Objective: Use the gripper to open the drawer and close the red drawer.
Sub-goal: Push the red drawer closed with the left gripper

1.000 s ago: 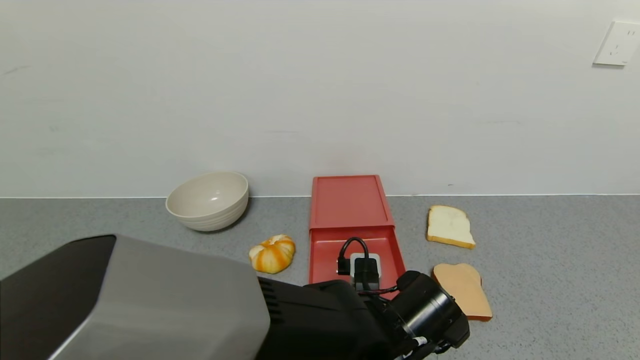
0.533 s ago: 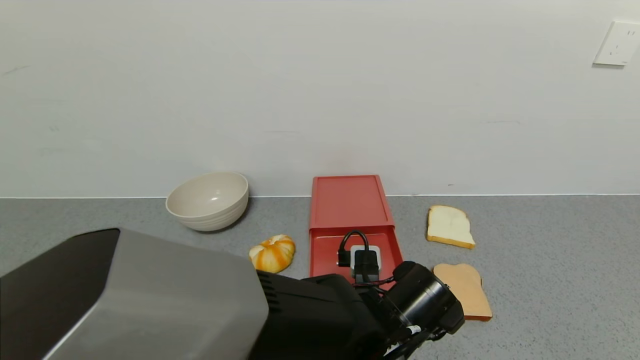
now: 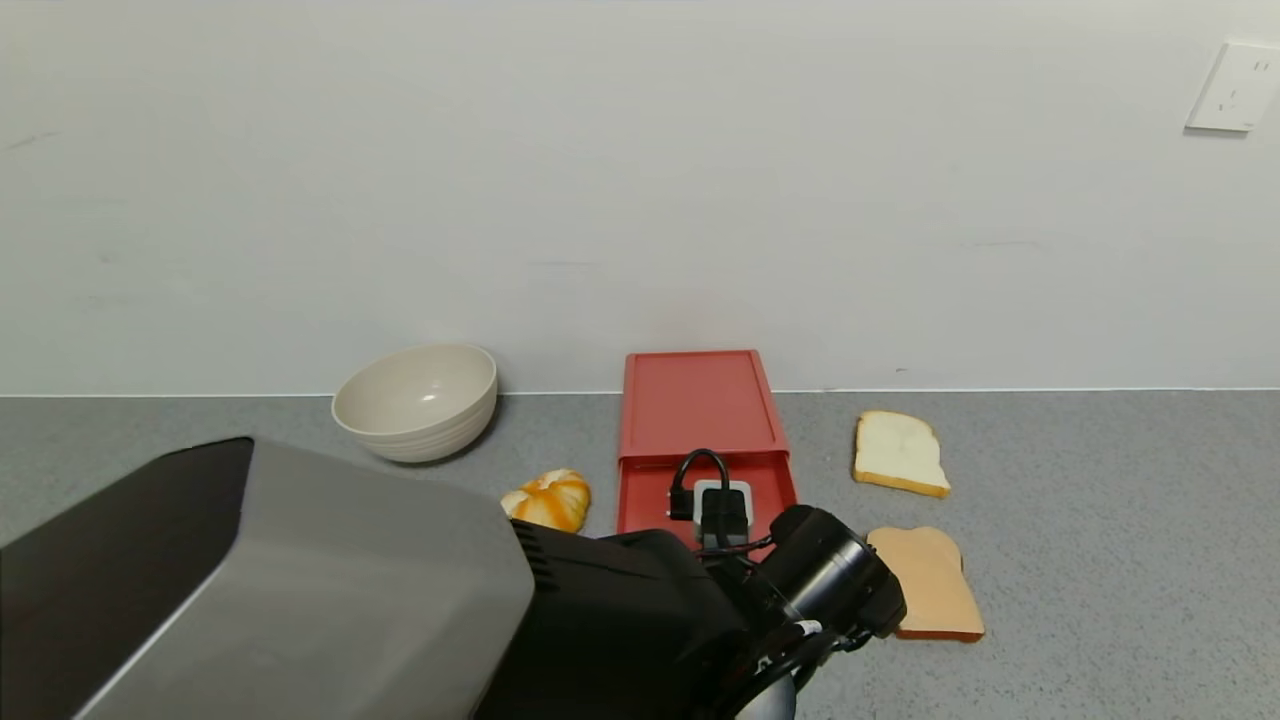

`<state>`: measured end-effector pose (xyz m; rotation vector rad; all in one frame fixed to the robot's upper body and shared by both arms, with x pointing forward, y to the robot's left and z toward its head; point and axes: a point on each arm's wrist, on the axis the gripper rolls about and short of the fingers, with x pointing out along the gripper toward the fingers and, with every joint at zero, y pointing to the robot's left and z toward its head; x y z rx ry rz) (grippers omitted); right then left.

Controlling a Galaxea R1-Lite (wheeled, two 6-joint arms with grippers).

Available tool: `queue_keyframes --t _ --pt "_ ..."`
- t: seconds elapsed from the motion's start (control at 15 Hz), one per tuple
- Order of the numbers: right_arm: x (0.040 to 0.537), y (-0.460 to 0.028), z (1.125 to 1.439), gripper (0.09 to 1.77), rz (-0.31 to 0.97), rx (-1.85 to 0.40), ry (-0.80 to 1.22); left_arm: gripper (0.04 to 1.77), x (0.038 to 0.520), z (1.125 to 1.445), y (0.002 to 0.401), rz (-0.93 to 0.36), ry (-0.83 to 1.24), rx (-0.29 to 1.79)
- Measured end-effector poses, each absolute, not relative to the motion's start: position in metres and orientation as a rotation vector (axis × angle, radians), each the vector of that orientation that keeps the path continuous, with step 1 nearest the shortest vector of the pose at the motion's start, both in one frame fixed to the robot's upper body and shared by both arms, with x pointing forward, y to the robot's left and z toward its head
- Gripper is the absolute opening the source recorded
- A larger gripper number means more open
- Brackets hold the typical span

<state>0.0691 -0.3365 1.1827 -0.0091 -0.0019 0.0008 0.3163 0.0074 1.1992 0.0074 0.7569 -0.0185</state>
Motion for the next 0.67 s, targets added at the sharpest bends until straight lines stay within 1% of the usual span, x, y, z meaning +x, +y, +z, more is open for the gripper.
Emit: queue_keyframes --t 0.47,0.67 --pt "0.069 -0.336 1.183 1.71 0.001 -0.009 -0.002 0.11 0.336 1.2 0.009 -0.005 0.746 0.0" --pt "0.069 -0.336 1.183 1.71 0.002 -0.009 -0.002 0.11 0.344 1.2 0.005 -0.031 0.704 -0.02"
